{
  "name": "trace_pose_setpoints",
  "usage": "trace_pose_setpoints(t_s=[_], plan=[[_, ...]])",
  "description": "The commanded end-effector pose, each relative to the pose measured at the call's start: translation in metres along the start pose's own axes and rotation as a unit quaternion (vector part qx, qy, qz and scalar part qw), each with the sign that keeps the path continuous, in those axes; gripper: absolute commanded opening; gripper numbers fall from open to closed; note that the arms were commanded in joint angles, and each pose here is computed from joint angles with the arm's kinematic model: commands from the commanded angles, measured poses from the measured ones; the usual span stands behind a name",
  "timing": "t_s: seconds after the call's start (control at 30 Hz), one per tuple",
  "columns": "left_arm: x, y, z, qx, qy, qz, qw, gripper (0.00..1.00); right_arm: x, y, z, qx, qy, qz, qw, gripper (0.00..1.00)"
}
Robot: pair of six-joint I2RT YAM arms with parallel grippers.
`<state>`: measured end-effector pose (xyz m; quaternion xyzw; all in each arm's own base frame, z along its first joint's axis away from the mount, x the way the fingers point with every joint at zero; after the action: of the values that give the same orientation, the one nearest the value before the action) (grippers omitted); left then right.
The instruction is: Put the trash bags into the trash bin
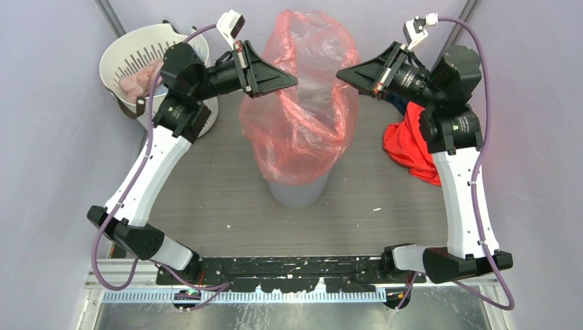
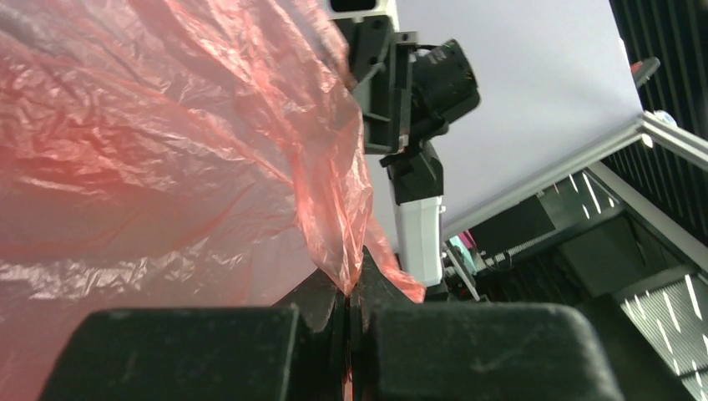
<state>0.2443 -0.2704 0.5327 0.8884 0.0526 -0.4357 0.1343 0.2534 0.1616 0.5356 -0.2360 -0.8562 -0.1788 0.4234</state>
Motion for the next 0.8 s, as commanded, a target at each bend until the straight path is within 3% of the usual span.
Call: trace_pose_setpoints(t_s=[0.0,0.33,0.77], plan=[[-0.022,0.021,-0.006,0.002,0.042,0.058,0.997,0.00,0.007,-0.013,0.002,-0.005,-0.051,0.019,0.999,0.01],[-0.005,0.050,0.014,0.024,0.030,0.078,0.996,0.00,-0.001,-0.019,-0.003,-0.019,-0.069,0.055,0.996,0.01],[-0.003,-0.029,0.002,-0.022,0.059,0.020,0.998,0.00,-0.004,-0.010,-0.011,-0.008,-0.064,0.042,0.997,0.01]])
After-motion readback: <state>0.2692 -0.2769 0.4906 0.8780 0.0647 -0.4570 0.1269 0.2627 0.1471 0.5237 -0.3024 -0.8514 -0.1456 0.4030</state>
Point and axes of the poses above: each gripper's point midway between its finger pads, its own y axis out along the fingers, its own x axis along the line the jaws close on, z = x × y, the point moved 4 cm from there along -y, back along the fingers
